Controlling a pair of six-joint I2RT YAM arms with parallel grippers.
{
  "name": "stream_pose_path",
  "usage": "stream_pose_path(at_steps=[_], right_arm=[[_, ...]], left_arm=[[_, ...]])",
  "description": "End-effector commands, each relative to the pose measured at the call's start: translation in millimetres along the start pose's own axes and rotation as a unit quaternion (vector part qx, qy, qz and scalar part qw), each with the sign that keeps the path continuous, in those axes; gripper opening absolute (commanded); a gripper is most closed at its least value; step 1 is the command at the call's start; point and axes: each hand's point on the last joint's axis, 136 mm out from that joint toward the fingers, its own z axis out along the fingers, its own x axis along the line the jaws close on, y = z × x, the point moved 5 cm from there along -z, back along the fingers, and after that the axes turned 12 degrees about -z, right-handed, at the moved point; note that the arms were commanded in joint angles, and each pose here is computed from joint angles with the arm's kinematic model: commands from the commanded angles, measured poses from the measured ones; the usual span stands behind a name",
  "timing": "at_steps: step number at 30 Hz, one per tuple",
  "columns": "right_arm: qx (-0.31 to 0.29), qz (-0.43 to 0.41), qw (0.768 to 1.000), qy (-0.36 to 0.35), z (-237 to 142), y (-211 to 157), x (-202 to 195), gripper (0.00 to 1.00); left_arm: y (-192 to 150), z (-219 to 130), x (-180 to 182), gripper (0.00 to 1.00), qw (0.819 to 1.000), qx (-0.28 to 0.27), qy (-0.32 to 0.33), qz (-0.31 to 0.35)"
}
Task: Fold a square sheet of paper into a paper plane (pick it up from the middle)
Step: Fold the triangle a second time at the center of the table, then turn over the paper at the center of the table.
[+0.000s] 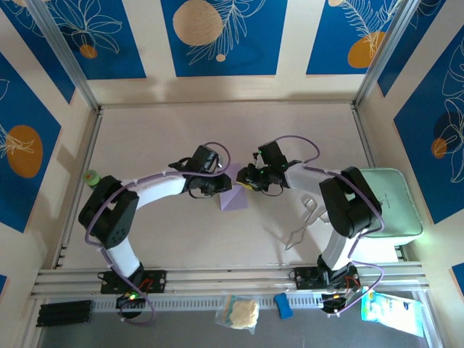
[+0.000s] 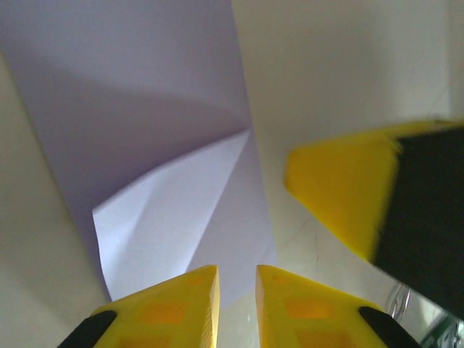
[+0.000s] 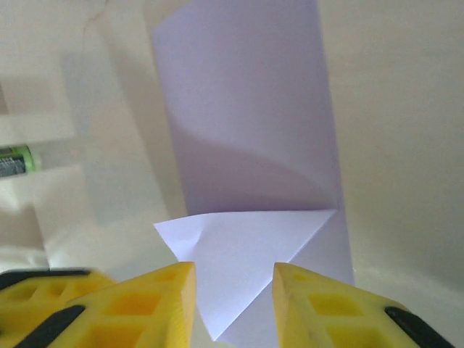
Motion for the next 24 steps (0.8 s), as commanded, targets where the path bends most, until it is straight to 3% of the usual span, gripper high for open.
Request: stream_pose_path(at_steps=[1,11,24], right_arm=[[-0.014,0.046,0.999,-0.013,-5,-5,-9,0.36],[0.016,0.07,0.997,-0.027,11,-14,-13,0.38],[0.04,0.063,0.997,-0.019,29,-18,0,0.37]], left_arm=[[13,10,2,0.18,1.0,-0.01,0.007,-0.008],[20,27,37,0.08,0.996,-0.031,0.074,-0.027],[12,38,63,0.06,0.993,-0.022,0.105,-0.056]])
